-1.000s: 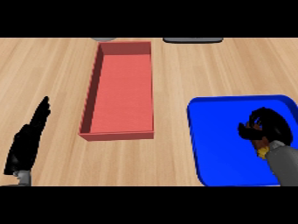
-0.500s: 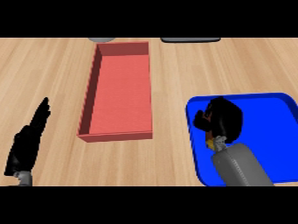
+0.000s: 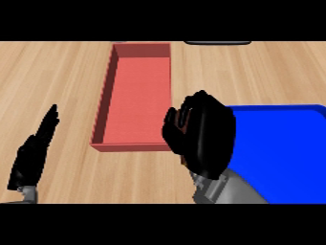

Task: Pick the sweet potato from the tray and place it in the cardboard box

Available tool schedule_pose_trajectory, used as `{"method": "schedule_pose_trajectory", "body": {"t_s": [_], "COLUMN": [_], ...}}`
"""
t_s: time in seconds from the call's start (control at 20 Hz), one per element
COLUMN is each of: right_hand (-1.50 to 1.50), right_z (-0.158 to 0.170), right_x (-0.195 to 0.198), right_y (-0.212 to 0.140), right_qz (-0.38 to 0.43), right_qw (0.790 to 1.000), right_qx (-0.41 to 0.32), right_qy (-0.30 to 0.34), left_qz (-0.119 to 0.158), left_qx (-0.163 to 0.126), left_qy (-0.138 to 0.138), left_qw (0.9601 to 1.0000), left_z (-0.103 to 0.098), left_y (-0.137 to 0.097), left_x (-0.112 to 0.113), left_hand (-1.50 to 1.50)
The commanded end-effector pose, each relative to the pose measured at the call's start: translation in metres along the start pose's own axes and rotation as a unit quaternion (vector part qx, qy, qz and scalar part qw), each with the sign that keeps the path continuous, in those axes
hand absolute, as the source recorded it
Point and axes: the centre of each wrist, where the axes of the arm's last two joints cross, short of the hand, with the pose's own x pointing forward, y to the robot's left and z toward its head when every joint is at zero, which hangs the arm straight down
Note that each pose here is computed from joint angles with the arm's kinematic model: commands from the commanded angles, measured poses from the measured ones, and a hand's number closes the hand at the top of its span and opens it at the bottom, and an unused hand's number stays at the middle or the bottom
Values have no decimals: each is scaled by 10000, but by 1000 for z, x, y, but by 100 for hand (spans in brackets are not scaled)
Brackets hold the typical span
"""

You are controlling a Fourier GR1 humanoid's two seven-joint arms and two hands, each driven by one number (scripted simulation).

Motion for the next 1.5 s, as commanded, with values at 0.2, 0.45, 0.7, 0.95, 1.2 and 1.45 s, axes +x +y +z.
{"method": "schedule_pose_trajectory", "body": {"t_s": [0.2,0.45,0.7,0.95,1.2,1.45], "right_hand": [150,150,150,150,150,-150], "right_z": [-11,-59,-87,-111,-135,-153], "right_x": [69,91,95,82,53,47], "right_y": [-27,-19,-1,30,57,63], "right_qz": [-151,-31,20,95,197,-64], "right_qw": [9990,9980,9963,9923,9842,9769], "right_qx": [-151,-54,154,522,815,758], "right_qy": [401,624,851,1121,1561,1996], "left_qz": [21,38,12,-40,74,83], "left_qx": [-157,-148,-237,-278,-369,-449], "left_qy": [-169,-131,-130,-300,-192,-342], "left_qw": [9997,9998,9996,9992,9991,9984], "left_z": [0,-15,-16,-21,-17,-14], "left_y": [-15,-10,-12,-7,-21,-18], "left_x": [-6,15,10,8,20,19], "left_hand": [0,0,0,0,0,0]}}
